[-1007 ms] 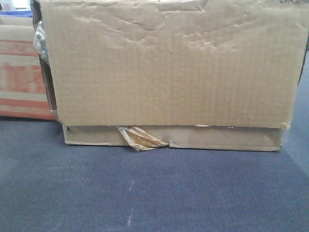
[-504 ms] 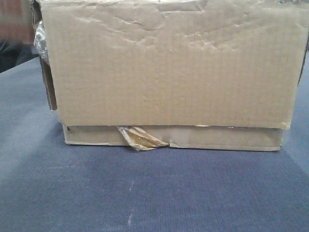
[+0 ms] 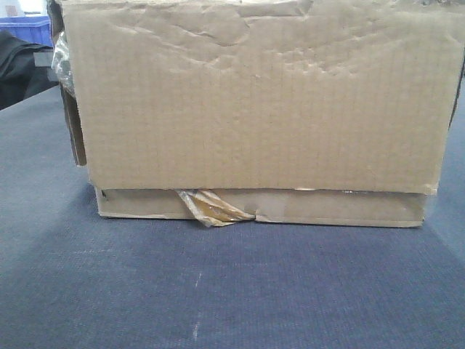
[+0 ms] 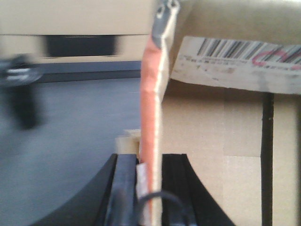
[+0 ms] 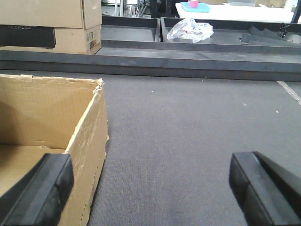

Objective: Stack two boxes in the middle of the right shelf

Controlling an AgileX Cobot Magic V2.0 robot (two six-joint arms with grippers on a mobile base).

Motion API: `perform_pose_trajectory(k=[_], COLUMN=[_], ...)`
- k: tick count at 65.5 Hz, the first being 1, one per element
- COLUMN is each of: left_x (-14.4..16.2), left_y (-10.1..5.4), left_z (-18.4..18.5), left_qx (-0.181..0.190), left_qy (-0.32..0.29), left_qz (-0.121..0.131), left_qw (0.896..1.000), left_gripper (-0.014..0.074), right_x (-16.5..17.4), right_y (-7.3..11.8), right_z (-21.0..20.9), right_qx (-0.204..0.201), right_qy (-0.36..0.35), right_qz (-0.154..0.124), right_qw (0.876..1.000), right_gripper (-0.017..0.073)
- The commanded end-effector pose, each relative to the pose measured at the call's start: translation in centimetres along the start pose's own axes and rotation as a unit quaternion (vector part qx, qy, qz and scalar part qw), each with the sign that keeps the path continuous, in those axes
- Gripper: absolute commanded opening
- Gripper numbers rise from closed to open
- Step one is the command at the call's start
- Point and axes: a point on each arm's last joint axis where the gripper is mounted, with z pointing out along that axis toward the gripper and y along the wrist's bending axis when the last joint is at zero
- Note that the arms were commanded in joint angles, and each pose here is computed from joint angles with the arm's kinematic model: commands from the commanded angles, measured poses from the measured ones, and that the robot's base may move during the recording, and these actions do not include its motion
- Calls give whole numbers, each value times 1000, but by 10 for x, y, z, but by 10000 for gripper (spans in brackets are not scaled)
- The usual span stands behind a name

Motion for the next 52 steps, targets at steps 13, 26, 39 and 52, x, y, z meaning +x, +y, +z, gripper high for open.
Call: perform_pose_trajectory(k=[13,26,39,52], left_x=[26,56,78,81], left_y=[-52,-57,-57,-57], left_z=[67,123,154,157], left_qx=[59,44,32,30], left_qy=[53,124,170,177], left_qz=[-11,-20,-15,-15], left_qw=[997,991,985,984], left_gripper=[-111,-111,-111,-107], right_x=[-4,-4,-4,-4], right_y=[0,0,1,1], right_z=[-1,-1,-1,-1], right_qx=[0,-1,-5,-5], right_qy=[-12,-12,-11,-11], right_qz=[-1,0,-1,-1], right_qw=[1000,1000,1000,1000], right_gripper=[559,559,559,559])
